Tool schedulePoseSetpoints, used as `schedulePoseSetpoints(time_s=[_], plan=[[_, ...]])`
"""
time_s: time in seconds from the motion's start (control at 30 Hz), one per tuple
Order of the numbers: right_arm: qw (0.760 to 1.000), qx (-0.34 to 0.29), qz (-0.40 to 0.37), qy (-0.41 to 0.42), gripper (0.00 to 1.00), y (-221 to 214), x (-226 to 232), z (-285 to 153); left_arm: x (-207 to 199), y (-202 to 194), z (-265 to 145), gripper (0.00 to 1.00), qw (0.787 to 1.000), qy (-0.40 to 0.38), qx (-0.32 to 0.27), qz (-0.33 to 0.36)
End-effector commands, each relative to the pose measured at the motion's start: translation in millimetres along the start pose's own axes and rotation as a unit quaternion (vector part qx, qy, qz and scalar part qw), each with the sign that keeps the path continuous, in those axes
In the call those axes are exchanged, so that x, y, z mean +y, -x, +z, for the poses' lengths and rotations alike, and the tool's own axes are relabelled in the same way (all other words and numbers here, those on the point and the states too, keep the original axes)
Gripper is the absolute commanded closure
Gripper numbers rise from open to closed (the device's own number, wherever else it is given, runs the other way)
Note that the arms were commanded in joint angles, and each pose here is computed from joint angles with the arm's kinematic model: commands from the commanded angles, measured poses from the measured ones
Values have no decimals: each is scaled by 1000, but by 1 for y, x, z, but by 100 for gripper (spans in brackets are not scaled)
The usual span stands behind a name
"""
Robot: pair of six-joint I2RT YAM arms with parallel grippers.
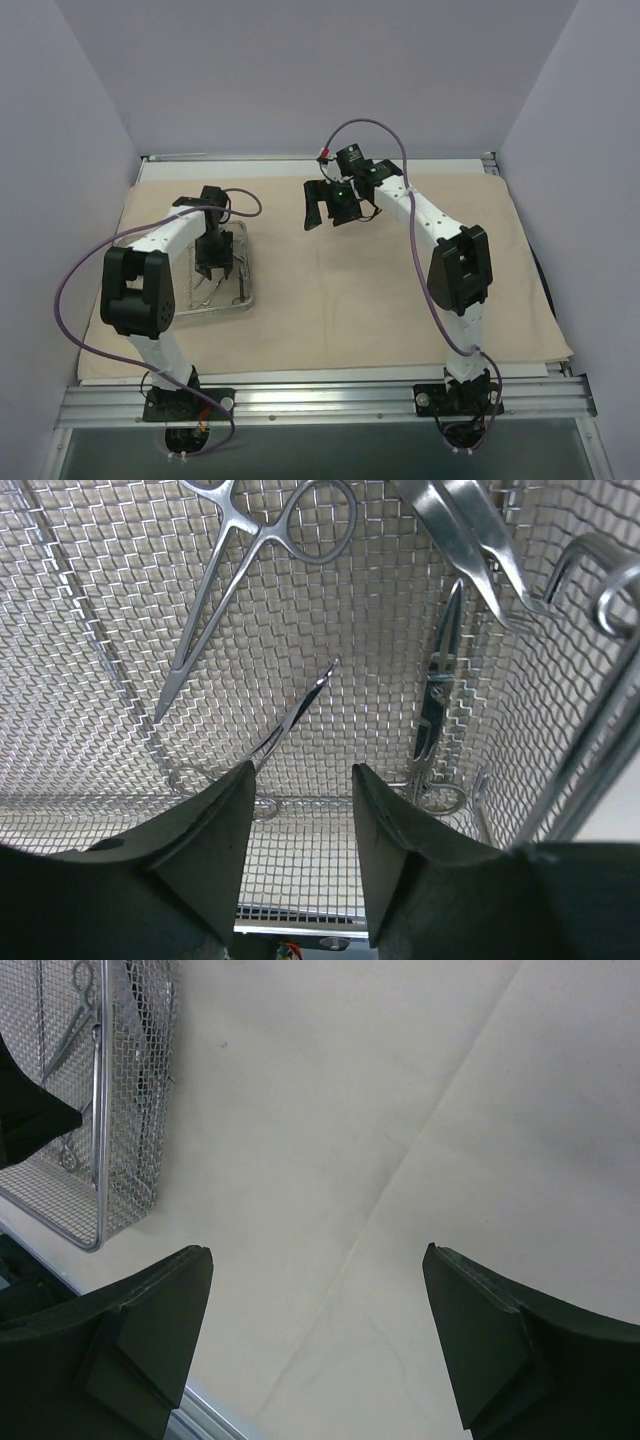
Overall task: Open and lay out the surgical kit
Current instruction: Adjust the container in the surgical kit, then pick up the medical item from the container.
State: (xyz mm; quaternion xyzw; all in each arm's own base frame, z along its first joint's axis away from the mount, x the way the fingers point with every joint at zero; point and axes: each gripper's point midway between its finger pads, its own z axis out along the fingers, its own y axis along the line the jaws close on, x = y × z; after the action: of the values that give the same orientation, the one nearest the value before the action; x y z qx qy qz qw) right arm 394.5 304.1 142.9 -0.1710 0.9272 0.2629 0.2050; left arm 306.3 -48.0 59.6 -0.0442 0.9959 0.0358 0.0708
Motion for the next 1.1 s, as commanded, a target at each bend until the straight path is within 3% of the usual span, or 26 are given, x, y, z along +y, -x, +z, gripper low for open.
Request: schedulePoseSetpoints(time_s=[0.0,0.1,0.47,0.57,0.7,0.93,1.07], plan=[[1000,-16,-2,2,10,3,3,-21,2,12,13,49,1000,16,-12,-1],[1000,-16,4,-2,10,0,-2,-23,2,16,20,58,1000,20,-6,9],[1000,-15,16,-9,11,-6,-11,-25,13,5,42,64,999,34,27,19],[1000,-14,16,-10,11,-6,-11,-23,15,-1,46,76,998,32,40,21],[1000,-15,16,-13,10,-5,-14,-24,17,-5,47,82,998,30,42,19],[999,-21,22,-11,10,-2,-13,-22,22,3,25,97,999,40,27,17],[999,-22,25,-11,11,1,-13,-18,28,19,-1,98,999,52,-4,14]])
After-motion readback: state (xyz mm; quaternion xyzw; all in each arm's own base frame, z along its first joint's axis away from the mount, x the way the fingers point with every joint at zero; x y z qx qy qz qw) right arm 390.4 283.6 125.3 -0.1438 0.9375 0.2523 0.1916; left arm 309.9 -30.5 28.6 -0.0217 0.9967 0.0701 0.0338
